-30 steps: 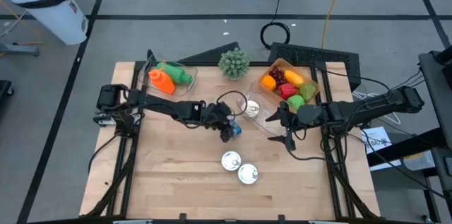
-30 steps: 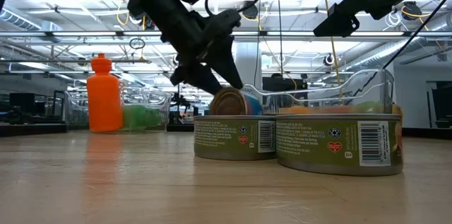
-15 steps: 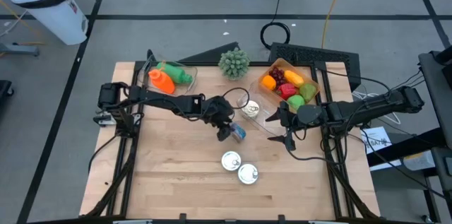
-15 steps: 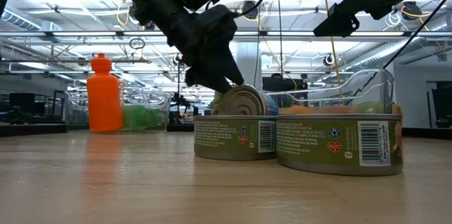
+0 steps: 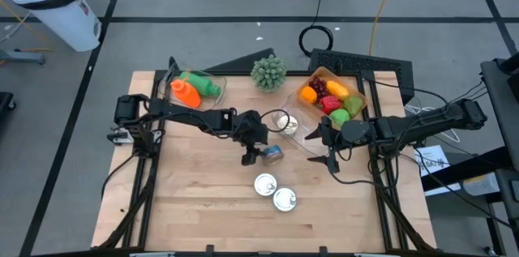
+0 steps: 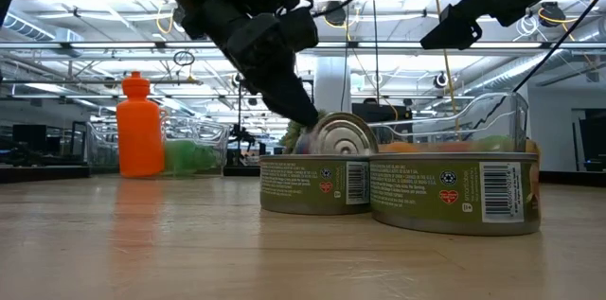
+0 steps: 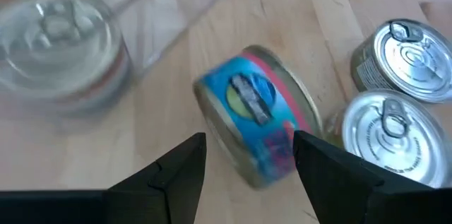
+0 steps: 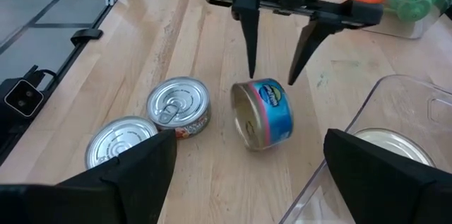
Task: Pick & Place Food Item
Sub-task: Put the blue and pink tuna can into the right transparent bin
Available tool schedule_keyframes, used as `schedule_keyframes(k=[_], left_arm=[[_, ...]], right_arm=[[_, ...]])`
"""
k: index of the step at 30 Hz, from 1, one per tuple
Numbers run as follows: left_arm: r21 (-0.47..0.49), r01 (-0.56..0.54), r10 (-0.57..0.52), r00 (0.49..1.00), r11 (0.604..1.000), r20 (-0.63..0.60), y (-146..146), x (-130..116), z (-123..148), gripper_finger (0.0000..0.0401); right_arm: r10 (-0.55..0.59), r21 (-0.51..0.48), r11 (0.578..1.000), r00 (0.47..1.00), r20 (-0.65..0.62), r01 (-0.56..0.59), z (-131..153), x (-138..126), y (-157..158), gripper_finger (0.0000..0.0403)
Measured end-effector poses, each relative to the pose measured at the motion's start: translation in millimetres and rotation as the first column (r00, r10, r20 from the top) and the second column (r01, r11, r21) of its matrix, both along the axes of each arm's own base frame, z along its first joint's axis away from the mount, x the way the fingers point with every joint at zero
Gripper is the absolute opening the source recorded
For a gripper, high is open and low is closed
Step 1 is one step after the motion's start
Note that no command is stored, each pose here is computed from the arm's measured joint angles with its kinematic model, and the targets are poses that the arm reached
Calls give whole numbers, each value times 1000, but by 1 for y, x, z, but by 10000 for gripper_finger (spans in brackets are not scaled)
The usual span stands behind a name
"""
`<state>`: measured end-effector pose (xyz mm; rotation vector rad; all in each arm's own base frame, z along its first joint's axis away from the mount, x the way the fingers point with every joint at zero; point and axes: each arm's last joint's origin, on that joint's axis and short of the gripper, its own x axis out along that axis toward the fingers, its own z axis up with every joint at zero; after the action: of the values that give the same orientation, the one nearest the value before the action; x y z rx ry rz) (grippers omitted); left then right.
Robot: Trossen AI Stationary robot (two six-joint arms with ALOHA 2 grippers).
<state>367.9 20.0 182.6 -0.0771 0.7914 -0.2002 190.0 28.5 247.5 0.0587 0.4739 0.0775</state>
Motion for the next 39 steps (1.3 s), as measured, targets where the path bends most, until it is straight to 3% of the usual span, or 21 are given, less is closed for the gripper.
schedule_keyframes(k=[3, 7, 16, 21, 25, 30, 35, 39], left_arm=[[34, 6, -6, 1000, 999, 18, -1, 1, 1, 228], [16, -80, 79, 997, 997, 11, 0, 2, 1, 228], [-101, -173, 174, 985, 980, 3, -12, 4, 4, 230], [-78, -156, 156, 988, 985, -3, -29, 6, 8, 271], [19, -204, 205, 979, 979, -20, -40, 11, 23, 312], [75, -351, 352, 936, 933, 1, -50, 13, 34, 338], [-45, -492, 490, 870, 869, -55, -57, 11, 33, 340], [-86, -543, 541, 839, 835, -48, -69, 10, 34, 340]], right_arm=[[0, -1, 1000, 1000, -1, 0, 0, 0, 0, 338], [0, 1, 1000, 1000, -1, 0, 0, 0, 0, 338], [1, -3, 1000, 1000, -9, -1, -1, 0, 0, 338], [1, -3, 1000, 1000, -10, -1, -1, 0, 0, 338], [1, -3, 1000, 1000, -10, -1, -1, 0, 0, 338], [-1, 0, 1000, 1000, -6, 1, -1, 0, 0, 338], [-1, 0, 1000, 1000, -6, 1, -1, 0, 0, 338], [-1, 0, 1000, 1000, -6, 1, -1, 0, 0, 338]])
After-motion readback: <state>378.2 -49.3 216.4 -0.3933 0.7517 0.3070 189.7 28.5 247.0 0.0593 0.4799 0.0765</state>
